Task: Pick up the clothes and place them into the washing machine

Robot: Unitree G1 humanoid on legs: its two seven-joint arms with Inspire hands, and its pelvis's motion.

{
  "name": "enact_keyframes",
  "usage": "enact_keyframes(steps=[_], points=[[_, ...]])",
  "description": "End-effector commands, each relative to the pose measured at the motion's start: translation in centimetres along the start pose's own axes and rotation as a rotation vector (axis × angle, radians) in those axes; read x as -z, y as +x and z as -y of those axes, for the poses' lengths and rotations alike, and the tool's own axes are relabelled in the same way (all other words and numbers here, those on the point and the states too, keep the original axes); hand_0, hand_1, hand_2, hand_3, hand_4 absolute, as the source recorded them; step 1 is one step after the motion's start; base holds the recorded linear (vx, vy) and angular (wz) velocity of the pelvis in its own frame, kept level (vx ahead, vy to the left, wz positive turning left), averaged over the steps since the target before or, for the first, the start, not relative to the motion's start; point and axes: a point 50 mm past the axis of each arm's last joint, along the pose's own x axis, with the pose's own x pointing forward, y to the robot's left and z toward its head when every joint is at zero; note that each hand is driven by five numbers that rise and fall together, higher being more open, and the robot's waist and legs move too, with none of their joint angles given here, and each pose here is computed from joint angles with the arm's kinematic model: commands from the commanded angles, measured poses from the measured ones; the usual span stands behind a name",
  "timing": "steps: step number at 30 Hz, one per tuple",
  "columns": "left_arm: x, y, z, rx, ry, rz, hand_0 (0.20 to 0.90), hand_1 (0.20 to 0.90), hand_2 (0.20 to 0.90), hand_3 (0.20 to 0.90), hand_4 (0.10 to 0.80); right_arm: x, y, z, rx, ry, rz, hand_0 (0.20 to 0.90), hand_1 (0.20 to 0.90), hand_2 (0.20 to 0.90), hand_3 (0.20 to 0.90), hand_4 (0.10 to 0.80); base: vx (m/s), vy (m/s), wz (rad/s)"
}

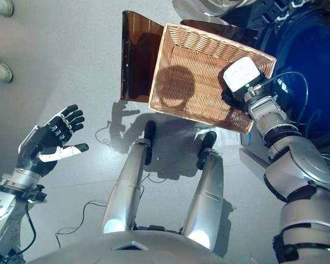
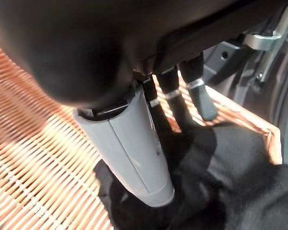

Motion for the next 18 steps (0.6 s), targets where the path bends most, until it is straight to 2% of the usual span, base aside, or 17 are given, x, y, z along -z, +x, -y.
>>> enact_keyframes(steps=[1, 12, 18], points=[[-2.8, -1.0, -1.1, -0.056, 0.043, 0.141, 0.9, 0.9, 0.9, 0.9, 0.8, 2.1, -0.5, -0.4, -0.012, -0.013, -0.1, 0.2, 0.2, 0.2, 0.2, 0.3, 0.0, 0.0, 0.0], [-2.8, -1.0, -1.3, -0.075, 0.051, 0.148, 0.9, 0.9, 0.9, 0.9, 0.8, 2.4, -0.7, -0.5, -0.006, 0.024, -0.119, 0.2, 0.2, 0.2, 0.2, 0.3, 0.0, 0.0, 0.0], [-2.3, -1.0, -1.2, -0.102, 0.034, 0.142, 0.9, 0.9, 0.9, 0.9, 0.8, 2.0, -1.2, -1.4, 0.019, 0.28, -0.245, 0.2, 0.2, 0.2, 0.2, 0.3, 0.004, -0.001, -0.01]])
